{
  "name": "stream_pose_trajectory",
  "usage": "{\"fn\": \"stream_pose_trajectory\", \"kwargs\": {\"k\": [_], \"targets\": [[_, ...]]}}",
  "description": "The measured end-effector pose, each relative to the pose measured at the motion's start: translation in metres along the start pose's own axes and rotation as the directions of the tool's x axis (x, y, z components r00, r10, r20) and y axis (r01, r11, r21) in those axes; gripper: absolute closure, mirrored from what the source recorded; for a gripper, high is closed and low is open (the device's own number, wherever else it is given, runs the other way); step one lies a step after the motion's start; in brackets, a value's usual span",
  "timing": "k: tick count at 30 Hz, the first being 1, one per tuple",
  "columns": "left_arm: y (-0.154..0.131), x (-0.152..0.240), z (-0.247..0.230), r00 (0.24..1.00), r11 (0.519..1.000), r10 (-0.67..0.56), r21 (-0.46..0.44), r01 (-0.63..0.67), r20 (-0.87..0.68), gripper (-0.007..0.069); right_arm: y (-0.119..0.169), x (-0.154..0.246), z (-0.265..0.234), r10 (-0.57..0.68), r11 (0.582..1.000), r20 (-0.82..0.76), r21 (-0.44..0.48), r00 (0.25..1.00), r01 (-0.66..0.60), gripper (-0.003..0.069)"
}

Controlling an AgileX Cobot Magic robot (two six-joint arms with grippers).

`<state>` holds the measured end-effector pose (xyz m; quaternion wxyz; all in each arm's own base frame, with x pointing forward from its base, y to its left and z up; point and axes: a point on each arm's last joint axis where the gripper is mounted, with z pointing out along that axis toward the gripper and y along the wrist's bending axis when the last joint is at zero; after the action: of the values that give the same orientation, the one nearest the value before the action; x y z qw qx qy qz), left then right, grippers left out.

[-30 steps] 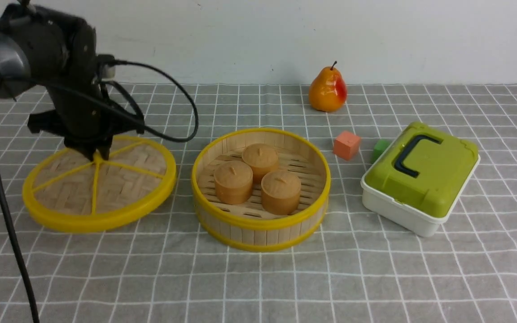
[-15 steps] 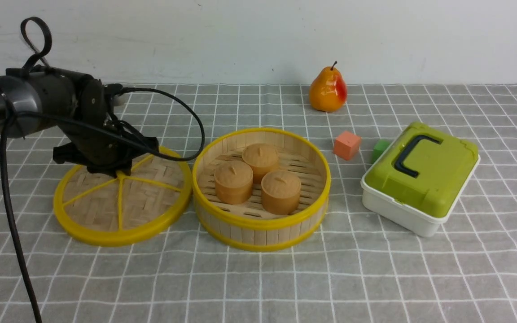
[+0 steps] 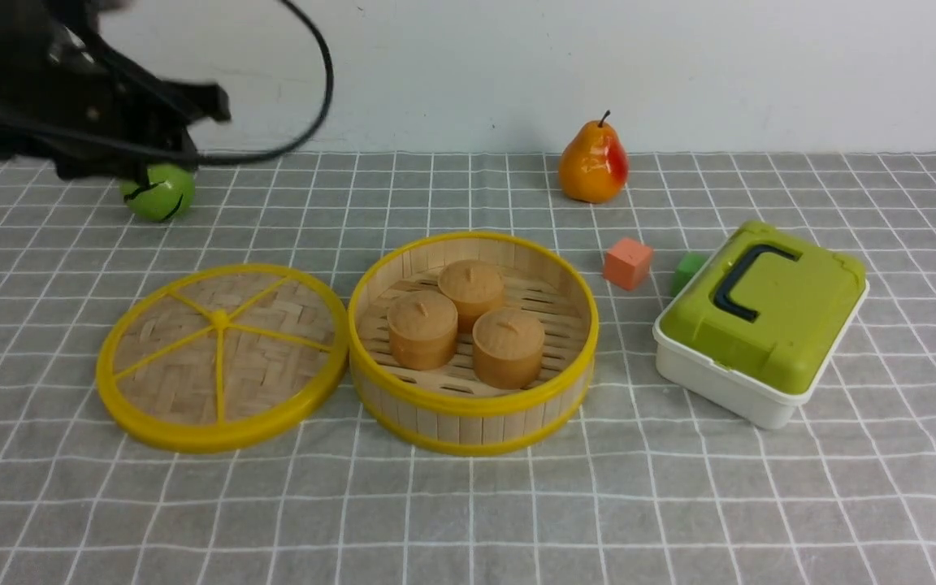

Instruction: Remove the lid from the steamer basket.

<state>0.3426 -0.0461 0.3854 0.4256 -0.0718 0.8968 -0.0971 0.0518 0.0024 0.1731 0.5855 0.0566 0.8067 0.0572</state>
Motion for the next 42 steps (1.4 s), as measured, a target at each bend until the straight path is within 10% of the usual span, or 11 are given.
{"fn": "stream_pose_trajectory", "kwargs": {"k": [10, 22, 42], "targets": [[0.021, 0.086, -0.162, 0.923, 0.987, 0.026, 0.135, -0.084, 0.385, 0.0324, 0.000, 0.000, 0.000, 0.000, 1.000, 0.000, 0.000, 1.000, 0.000, 0.0415], [0.063, 0.246, -0.157, 0.944, 0.970, -0.082, 0.244, 0.002, 0.320, 0.0638, 0.000, 0.000, 0.000, 0.000, 1.000, 0.000, 0.000, 1.000, 0.000, 0.0415], [0.095, 0.325, -0.101, 0.947, 0.992, 0.030, 0.109, -0.068, 0.319, 0.0638, 0.000, 0.000, 0.000, 0.000, 1.000, 0.000, 0.000, 1.000, 0.000, 0.0417]]}}
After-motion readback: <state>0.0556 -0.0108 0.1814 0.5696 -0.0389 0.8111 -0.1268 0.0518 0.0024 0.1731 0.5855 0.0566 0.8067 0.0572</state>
